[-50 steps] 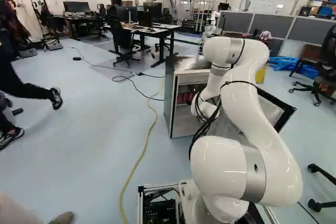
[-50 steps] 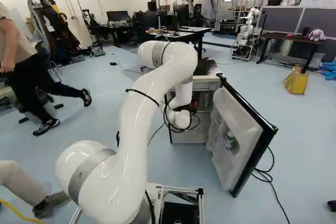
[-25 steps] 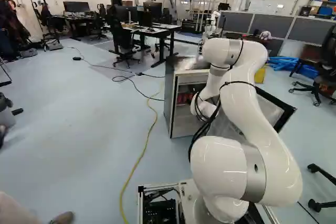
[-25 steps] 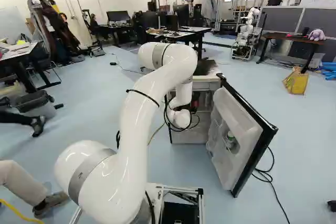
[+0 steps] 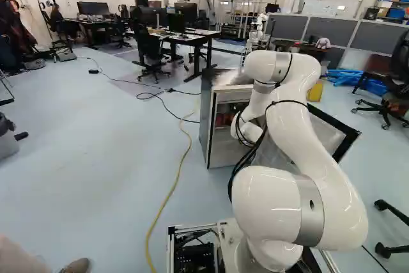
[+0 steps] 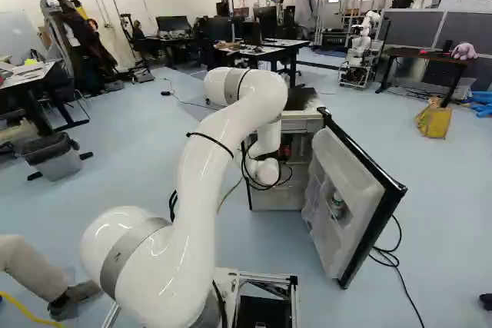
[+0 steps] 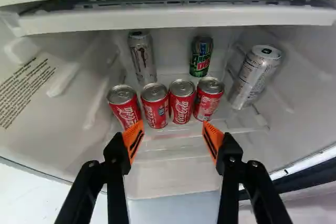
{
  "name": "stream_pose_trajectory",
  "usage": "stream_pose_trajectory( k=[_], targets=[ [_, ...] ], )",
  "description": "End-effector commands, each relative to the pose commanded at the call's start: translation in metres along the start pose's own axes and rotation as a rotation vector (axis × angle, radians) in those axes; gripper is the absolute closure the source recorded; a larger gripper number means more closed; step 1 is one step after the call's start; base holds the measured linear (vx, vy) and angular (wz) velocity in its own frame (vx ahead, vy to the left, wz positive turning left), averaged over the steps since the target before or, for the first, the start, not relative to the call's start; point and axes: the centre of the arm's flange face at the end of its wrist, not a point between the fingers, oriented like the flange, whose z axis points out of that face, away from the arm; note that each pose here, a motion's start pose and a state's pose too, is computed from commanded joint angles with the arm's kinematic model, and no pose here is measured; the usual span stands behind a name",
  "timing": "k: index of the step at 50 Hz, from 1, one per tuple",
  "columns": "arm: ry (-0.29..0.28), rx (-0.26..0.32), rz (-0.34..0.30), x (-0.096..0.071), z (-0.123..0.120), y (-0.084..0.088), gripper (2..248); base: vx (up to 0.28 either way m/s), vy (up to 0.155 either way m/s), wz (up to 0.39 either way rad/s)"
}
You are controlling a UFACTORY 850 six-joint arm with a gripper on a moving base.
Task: Grab a drink from the fridge
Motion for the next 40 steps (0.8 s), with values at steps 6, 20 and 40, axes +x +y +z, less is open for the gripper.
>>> stream_pose_trajectory(
  k=[6, 20, 40],
  targets=[
    [-0.003, 0.001, -0.002, 0.0, 0.003, 0.0, 82, 0.0, 0.0, 0.0],
    [-0.009, 0.002, -0.006, 0.0, 0.011, 0.0, 82, 0.0, 0.0, 0.0],
    [-0.01, 0.005, -0.015, 0.001, 0.025, 0.0, 82, 0.0, 0.0, 0.0]
  ],
)
